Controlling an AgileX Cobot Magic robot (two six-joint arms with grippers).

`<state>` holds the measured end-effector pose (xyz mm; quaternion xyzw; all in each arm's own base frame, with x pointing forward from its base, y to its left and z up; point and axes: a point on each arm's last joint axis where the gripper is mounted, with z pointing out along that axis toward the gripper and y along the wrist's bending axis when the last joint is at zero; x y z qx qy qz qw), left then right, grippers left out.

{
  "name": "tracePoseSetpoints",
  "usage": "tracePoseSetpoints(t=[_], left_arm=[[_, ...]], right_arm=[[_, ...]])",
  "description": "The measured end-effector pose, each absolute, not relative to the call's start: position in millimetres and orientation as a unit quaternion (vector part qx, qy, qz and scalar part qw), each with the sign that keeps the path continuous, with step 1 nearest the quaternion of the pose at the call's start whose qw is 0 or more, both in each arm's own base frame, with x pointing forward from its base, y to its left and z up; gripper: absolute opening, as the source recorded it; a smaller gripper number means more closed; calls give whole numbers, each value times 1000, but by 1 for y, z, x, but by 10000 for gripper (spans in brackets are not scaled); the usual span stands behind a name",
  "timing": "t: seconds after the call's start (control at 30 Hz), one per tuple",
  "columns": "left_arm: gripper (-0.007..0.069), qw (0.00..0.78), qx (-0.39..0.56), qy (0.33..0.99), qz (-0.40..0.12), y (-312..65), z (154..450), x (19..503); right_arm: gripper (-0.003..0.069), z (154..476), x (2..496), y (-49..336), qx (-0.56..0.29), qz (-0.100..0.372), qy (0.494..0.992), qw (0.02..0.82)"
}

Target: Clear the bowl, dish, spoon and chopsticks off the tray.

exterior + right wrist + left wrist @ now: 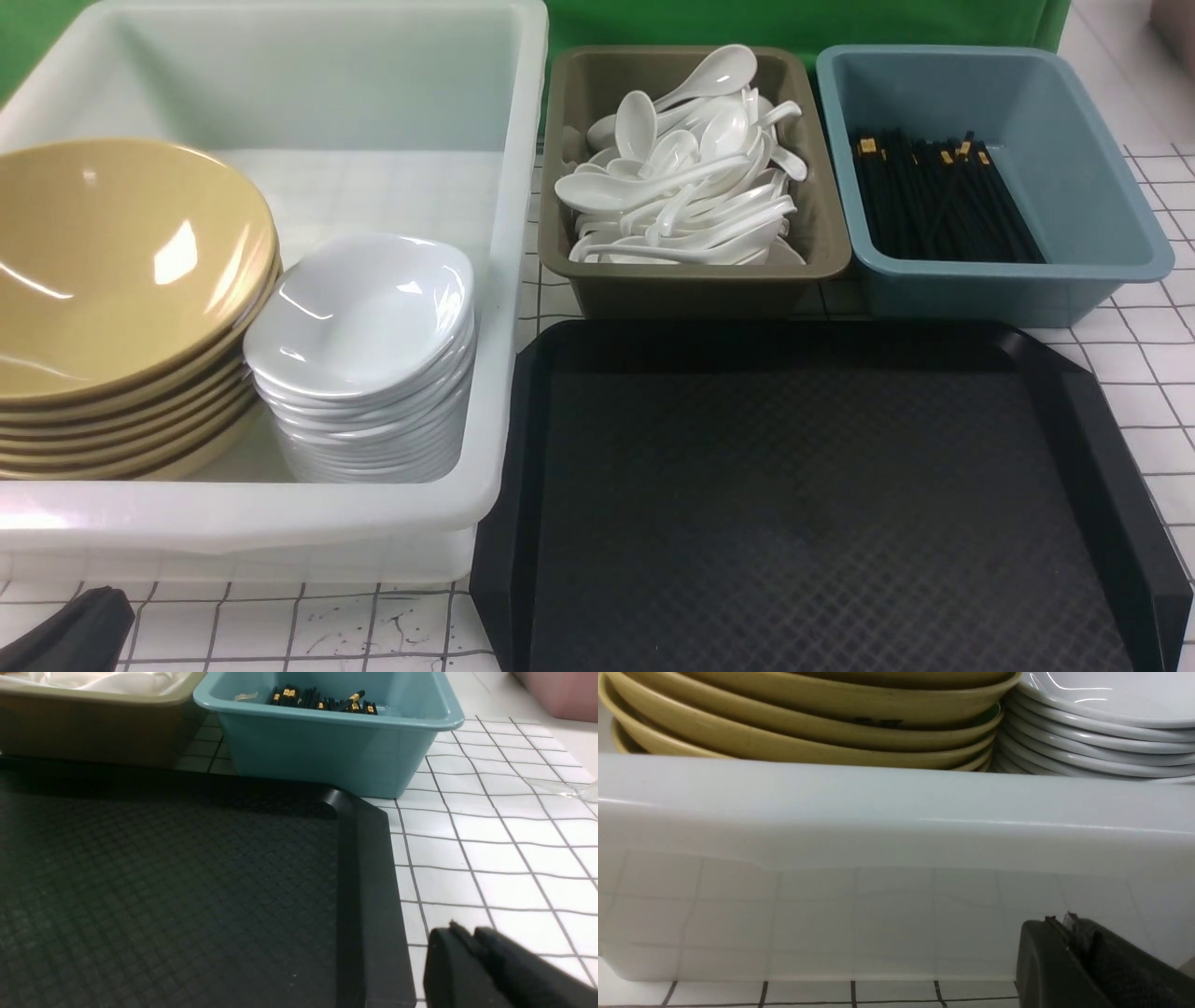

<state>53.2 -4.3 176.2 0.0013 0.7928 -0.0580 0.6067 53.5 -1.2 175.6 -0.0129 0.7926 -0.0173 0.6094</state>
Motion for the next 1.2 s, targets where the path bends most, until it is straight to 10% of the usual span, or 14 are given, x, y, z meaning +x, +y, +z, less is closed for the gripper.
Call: tracePoseSetpoints(t=[1.2], left_arm=[[-12,608,1,792,-58,-4,176,53]], right_arm=[[129,176,54,-1,-13,-17,793,609]])
